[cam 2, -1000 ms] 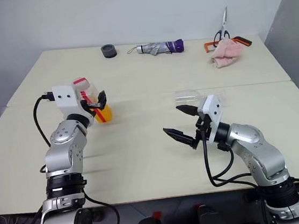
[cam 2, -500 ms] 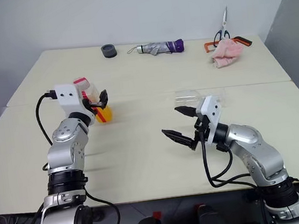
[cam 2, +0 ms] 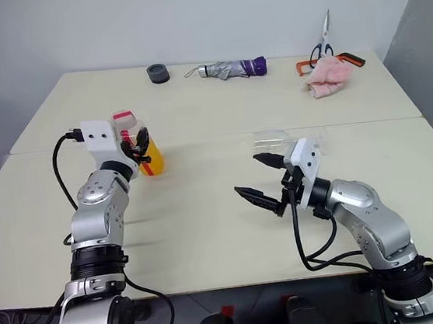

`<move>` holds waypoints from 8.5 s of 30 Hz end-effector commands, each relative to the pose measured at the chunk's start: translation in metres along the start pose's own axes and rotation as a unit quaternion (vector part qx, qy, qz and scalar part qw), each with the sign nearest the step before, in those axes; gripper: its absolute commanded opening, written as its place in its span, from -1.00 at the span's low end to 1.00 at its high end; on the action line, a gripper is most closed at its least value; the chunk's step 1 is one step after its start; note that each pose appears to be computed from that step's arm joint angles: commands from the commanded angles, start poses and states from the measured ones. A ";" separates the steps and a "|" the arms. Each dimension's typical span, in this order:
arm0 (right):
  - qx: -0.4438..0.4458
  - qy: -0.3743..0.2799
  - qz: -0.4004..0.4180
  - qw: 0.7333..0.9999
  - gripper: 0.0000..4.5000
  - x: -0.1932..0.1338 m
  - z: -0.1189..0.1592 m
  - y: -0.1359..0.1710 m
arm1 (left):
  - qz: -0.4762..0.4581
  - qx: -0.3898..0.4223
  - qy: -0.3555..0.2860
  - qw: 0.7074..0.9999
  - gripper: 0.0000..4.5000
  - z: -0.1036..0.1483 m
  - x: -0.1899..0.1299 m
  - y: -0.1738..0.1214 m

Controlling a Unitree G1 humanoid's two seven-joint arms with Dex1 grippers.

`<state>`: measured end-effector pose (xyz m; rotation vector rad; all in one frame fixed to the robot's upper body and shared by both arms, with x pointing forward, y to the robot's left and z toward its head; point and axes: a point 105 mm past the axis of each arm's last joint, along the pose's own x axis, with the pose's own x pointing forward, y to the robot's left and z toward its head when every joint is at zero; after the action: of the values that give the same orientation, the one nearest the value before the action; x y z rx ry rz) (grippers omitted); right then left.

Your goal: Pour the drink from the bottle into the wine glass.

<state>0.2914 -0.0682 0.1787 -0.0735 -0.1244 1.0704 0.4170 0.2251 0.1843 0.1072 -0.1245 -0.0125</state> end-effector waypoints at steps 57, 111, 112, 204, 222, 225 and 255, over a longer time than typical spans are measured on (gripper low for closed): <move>-0.046 0.024 -0.046 0.998 1.00 0.008 0.046 0.001 | -0.631 0.031 -0.065 0.772 -0.14 0.030 -0.080 -0.181; -0.057 -0.017 -0.118 0.991 0.88 -0.006 0.052 0.015 | -0.658 0.018 -0.062 0.750 -0.15 0.032 -0.078 -0.193; -0.057 -0.017 -0.140 0.988 0.88 -0.004 0.051 0.012 | -0.659 0.018 -0.062 0.750 -0.15 0.032 -0.077 -0.194; -0.028 -0.047 -0.230 0.972 0.88 0.011 0.048 0.002 | -0.667 0.040 -0.083 0.739 -0.15 0.039 -0.066 -0.204; -0.049 -0.036 -0.144 0.988 -0.16 0.013 0.043 0.011 | -0.672 0.047 -0.078 0.735 -0.15 0.037 -0.067 -0.202; -0.069 -0.008 -0.008 0.998 -0.16 0.004 0.041 0.008 | -0.681 0.050 -0.078 0.727 -0.15 0.038 -0.069 -0.202; -0.128 -0.023 -0.108 0.986 1.00 -0.005 0.057 0.000 | -0.678 0.055 -0.079 0.729 -0.16 0.038 -0.070 -0.197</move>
<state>0.2816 -0.0728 0.2190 -0.2294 -0.2253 0.8841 0.3421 0.0288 0.1739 0.2894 -0.1137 -1.5054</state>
